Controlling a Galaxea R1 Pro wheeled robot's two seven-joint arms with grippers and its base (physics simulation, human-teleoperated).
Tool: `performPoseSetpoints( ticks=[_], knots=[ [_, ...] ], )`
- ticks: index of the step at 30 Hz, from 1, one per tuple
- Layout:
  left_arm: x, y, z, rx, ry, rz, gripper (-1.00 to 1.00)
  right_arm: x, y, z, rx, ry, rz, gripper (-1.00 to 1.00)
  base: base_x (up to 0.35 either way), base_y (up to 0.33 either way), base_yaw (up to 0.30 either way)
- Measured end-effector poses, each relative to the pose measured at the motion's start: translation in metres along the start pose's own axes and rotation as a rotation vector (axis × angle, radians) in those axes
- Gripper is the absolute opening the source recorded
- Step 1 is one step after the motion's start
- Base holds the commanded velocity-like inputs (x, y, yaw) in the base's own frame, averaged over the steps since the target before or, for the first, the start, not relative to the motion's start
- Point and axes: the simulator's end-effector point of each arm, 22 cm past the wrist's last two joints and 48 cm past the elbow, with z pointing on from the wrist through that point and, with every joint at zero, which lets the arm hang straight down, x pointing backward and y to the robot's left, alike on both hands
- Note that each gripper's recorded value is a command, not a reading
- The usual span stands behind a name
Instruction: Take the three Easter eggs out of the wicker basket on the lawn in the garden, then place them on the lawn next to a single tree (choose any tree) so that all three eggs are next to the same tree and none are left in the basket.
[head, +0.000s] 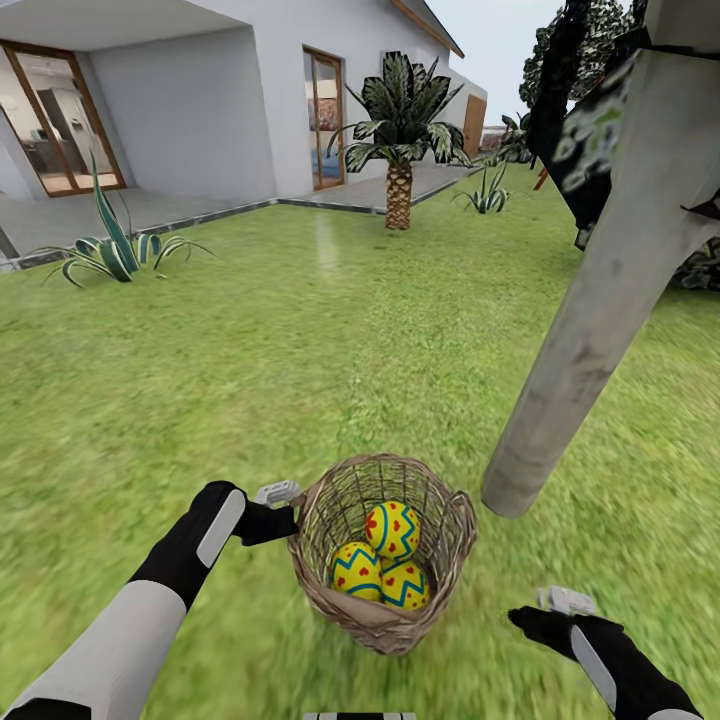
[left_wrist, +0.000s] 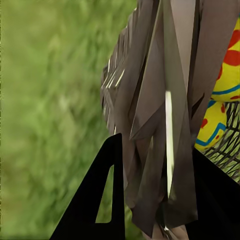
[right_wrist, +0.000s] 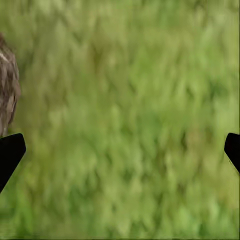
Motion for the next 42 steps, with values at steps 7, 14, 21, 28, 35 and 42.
performPoseSetpoints(
  ticks=[7, 14, 21, 28, 35, 42],
  knots=[
    [-0.002, -0.002, -0.001, 0.005, -0.005, 0.001, -1.00, -0.035, -0.006, -0.074, -0.570, -0.026, -0.012, 1.00, 0.000, 0.000, 0.000],
    [0.000, -0.002, 0.003, 0.007, -0.011, 0.025, -1.00, -0.035, -0.015, -0.083, -0.650, -0.034, -0.023, 1.00, 0.000, 0.000, 0.000],
    [-0.001, -0.004, 0.006, 0.020, -0.024, 0.024, -1.00, -0.031, -0.016, -0.077, -0.650, -0.034, -0.022, 1.00, 0.000, 0.000, 0.000],
    [-0.002, -0.005, 0.007, 0.023, -0.028, 0.026, -1.00, -0.029, -0.015, -0.075, -0.651, -0.034, -0.022, 1.00, 0.000, 0.000, 0.000],
    [-0.002, -0.005, 0.007, 0.023, -0.028, 0.026, -1.00, -0.030, -0.016, -0.075, -0.650, -0.034, -0.022, 1.00, 0.000, 0.000, 0.000],
    [0.006, -0.005, 0.017, 0.051, -0.016, -0.021, 1.00, -0.029, -0.016, -0.075, -0.650, -0.034, -0.023, 1.00, 0.000, 0.000, 0.000]
  ],
)
